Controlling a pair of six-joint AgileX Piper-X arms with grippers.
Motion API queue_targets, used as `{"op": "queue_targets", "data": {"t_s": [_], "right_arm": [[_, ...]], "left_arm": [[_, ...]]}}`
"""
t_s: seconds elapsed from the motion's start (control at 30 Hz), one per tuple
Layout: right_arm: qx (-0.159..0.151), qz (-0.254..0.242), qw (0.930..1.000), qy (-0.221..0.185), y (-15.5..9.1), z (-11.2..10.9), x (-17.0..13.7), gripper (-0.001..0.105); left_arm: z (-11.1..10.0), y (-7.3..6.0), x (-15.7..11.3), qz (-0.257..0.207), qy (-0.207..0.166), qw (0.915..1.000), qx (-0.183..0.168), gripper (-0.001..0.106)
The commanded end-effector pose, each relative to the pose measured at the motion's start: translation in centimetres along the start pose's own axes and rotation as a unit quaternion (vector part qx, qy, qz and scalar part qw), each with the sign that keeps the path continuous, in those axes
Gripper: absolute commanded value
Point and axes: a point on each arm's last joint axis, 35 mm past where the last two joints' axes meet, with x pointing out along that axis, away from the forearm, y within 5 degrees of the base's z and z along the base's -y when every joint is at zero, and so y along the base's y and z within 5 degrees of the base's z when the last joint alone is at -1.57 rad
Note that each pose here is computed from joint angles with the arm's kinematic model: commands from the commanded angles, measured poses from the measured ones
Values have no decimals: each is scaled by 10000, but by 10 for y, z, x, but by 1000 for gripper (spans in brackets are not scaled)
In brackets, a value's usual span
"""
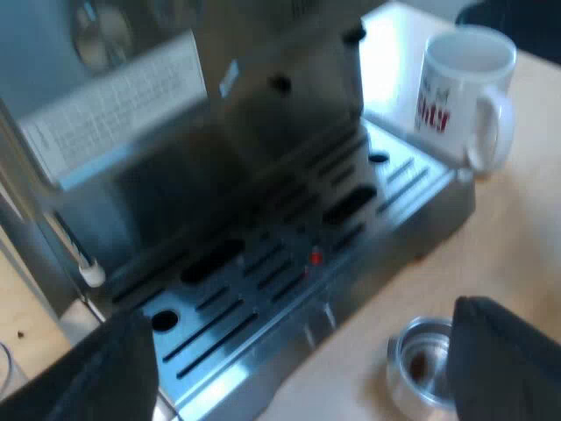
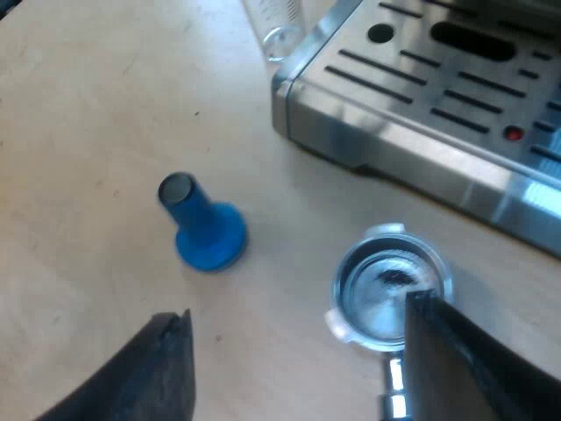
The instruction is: Grind coffee beans and then tamp
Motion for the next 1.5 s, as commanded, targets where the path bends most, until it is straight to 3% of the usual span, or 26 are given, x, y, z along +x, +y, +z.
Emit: {"op": "queue_targets", "data": {"t_s": [0.03, 0.23, 0.4, 0.47, 0.57, 0.77, 0.87, 1.07, 1.2, 1.37, 1.5], "right_arm": [[140, -278, 9994, 123, -19, 9, -7, 55], [870, -470, 9933, 606, -65, 9, -15, 55], [1412, -600, 9845, 850, -101, -2, -23, 55], [1787, -700, 9769, 943, -118, -10, -29, 55], [1980, -835, 9707, 1075, -135, -20, -38, 55], [2218, -1343, 9568, 1316, -158, -42, -67, 55], [2303, -1402, 9552, 1223, -163, -50, -86, 55], [2140, -1725, 9571, 920, -150, -54, -120, 55], [1968, -1842, 9606, 673, -131, -52, -136, 55], [1566, -2109, 9647, 183, -99, -53, -163, 55], [1340, -2295, 9639, -153, -78, -56, -179, 55]], "left_arm": [[12, -3, -7, -26, -185, 9997, -127, 70], [20, 1, -12, 250, -337, 9990, -157, 70], [20, 20, -18, 804, -418, 9945, -517, 70], [20, 30, -23, 1060, -483, 9911, -648, 70], [19, 37, -26, 1186, -529, 9875, -899, 70], [13, 38, -27, 1228, -291, 9863, -1063, 70], [9, 38, -27, 1233, -131, 9857, -1138, 70], [2, 35, -30, 1242, 139, 9841, -1263, 70], [2, 29, -40, 1266, 45, 9857, -1109, 70], [1, 13, -66, 1265, -406, 9871, -899, 70], [-1, 1, -84, 1276, -778, 9861, -726, 70]]}}
